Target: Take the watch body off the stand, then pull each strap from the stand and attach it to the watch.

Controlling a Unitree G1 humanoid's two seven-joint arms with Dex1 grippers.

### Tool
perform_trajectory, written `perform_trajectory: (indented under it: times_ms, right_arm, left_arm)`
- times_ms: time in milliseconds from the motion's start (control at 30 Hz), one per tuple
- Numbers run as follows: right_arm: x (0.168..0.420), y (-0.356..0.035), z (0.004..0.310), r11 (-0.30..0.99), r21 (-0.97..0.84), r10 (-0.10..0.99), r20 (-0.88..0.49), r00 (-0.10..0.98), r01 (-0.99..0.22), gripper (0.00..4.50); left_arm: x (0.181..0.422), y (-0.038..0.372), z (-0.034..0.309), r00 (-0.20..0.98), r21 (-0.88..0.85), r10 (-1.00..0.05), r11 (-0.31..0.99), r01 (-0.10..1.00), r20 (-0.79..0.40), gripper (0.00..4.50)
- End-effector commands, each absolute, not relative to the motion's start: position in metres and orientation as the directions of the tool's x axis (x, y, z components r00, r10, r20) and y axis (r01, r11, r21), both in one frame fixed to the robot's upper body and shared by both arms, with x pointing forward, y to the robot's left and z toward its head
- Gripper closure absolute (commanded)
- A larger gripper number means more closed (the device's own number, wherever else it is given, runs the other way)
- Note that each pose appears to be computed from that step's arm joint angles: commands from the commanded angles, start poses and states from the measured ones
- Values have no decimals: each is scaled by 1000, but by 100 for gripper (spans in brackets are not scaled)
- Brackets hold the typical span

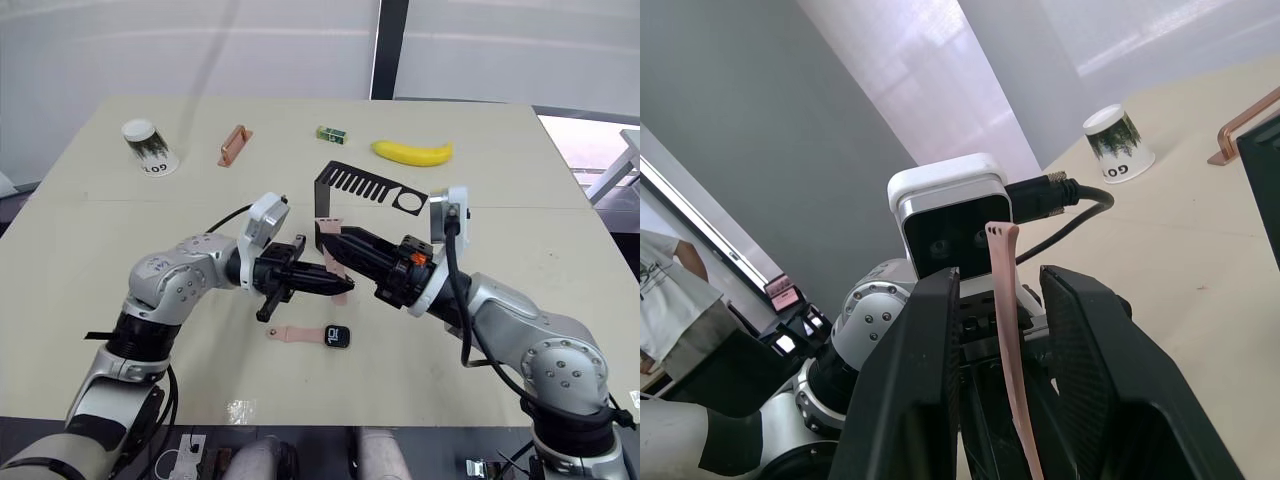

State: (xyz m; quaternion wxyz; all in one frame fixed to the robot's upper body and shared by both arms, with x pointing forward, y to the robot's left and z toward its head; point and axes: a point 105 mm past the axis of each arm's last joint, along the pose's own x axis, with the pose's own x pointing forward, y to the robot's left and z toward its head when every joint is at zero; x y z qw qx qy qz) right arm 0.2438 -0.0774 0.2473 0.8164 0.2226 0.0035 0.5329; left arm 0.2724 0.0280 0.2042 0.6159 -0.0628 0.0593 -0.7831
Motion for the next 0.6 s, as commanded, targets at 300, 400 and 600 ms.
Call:
perform_trajectory:
  times_ms: [300, 400, 600]
  right_arm:
    - [235, -75, 257, 305, 337, 877, 266, 401, -891, 315]
    - [235, -76, 258, 304, 339, 874, 273, 402, -890, 315]
    - [236, -78, 259, 306, 344, 872, 274, 406, -888, 315]
  left_arm:
    - [267, 26, 220, -256, -112, -965, -261, 959, 51, 450]
    - [268, 26, 220, -254, -114, -966, -258, 959, 50, 450]
    - [268, 28, 218, -249, -118, -967, -253, 960, 45, 450]
